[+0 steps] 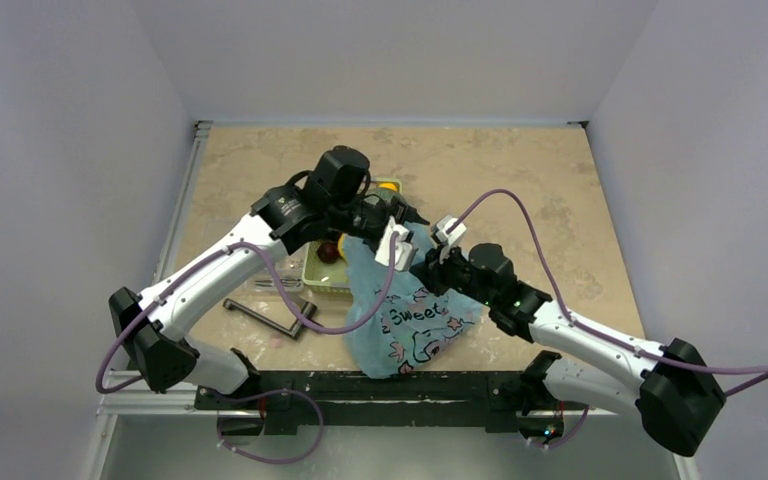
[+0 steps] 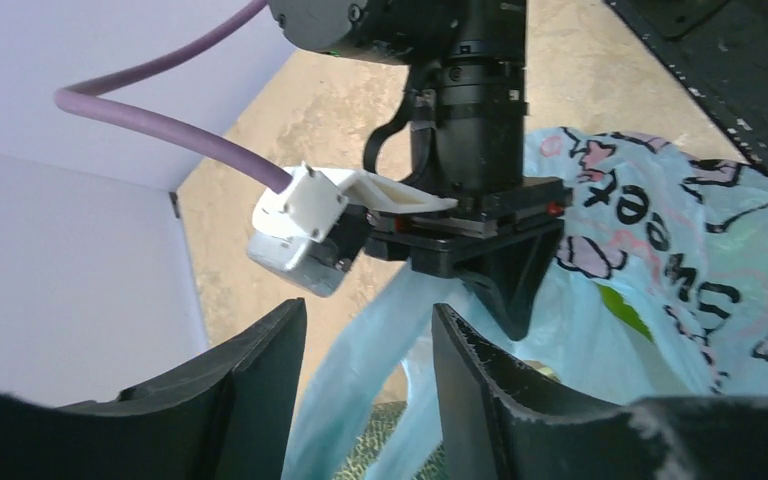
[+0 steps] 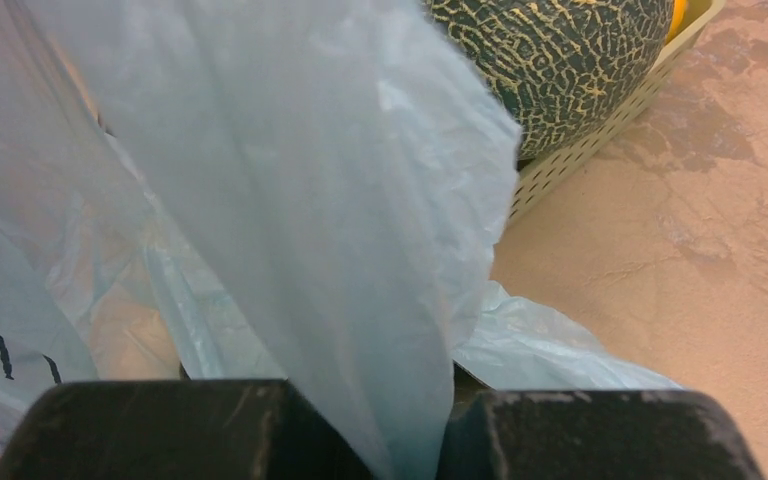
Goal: Place the fake fruits into the plastic bag and tie a complex knot
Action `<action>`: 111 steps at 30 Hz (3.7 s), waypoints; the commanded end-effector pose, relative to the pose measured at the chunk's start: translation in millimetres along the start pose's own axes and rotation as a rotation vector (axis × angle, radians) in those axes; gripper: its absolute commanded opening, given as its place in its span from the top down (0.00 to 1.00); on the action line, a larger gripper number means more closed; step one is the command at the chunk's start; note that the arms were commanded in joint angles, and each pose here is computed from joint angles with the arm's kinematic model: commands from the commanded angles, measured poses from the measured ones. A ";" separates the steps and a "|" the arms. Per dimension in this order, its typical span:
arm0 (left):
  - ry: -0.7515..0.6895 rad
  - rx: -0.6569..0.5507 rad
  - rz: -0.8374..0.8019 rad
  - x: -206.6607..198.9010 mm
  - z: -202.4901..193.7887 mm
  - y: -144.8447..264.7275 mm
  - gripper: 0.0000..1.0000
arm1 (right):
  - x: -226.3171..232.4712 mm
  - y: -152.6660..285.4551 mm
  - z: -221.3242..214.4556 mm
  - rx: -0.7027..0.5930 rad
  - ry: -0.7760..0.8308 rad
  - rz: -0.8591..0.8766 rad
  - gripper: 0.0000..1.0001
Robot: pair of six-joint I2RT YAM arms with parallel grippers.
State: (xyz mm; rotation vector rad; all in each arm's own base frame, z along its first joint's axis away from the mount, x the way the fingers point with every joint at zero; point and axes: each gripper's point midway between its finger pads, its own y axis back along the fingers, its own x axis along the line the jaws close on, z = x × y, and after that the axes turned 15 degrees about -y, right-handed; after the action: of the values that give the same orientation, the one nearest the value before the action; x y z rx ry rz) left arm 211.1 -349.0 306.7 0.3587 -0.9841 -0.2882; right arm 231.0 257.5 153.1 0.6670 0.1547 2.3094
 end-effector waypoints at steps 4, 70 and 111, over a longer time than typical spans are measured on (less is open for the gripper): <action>-0.121 0.079 -0.028 4.4 -24.1 -25.4 0.47 | 14.5 -2.6 23.0 -0.050 0.034 0.049 0.89; 1.724 0.015 0.184 -1.2 -64.2 -3.3 0.36 | 5.2 31.7 34.7 -0.095 -0.055 -0.065 1.00; 0.733 -0.225 -0.173 -33.4 -6.2 2.5 1.00 | 51.9 72.9 75.0 0.145 0.454 0.431 0.01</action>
State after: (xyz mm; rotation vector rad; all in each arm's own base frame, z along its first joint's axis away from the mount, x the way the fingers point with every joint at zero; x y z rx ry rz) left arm 221.1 -335.1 254.8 0.4028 0.0614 -0.2270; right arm 208.7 217.4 246.8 0.3394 0.4224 2.6584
